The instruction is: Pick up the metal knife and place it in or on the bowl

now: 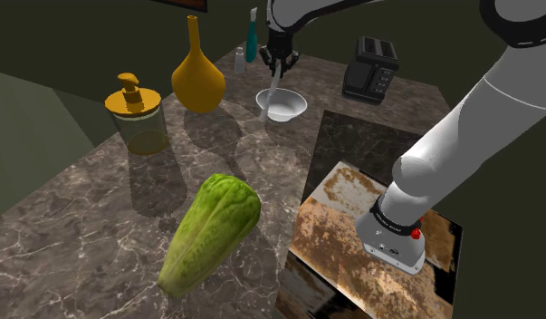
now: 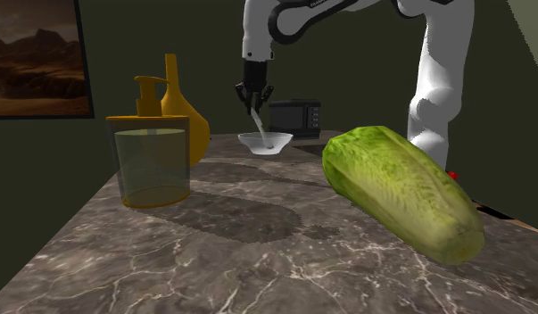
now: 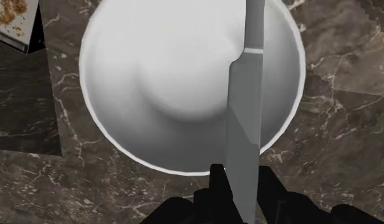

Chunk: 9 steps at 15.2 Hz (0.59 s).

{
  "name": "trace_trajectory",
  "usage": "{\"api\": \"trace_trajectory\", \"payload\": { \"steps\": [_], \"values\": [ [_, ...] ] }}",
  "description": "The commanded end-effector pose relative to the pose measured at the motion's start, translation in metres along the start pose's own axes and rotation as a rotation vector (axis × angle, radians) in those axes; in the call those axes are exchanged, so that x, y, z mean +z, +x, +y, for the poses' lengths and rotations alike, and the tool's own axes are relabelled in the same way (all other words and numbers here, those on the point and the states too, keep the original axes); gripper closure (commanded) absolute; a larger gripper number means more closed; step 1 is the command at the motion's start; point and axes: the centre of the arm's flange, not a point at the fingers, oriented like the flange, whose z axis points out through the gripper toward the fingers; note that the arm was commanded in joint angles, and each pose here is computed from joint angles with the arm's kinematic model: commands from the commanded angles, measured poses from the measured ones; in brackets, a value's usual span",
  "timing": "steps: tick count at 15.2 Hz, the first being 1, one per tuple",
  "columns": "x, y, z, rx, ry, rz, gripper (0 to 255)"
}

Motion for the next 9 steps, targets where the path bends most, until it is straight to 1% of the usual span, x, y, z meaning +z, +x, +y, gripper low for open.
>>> {"api": "trace_trajectory", "payload": {
  "steps": [1,3,9],
  "values": [
    [0.005,0.018,0.018,-0.002,0.0,0.0,255],
    [0.01,0.041,0.038,-0.002,0.0,0.0,255],
    [0.041,0.034,0.037,-0.002,0.0,0.0,255]
  ]
}}
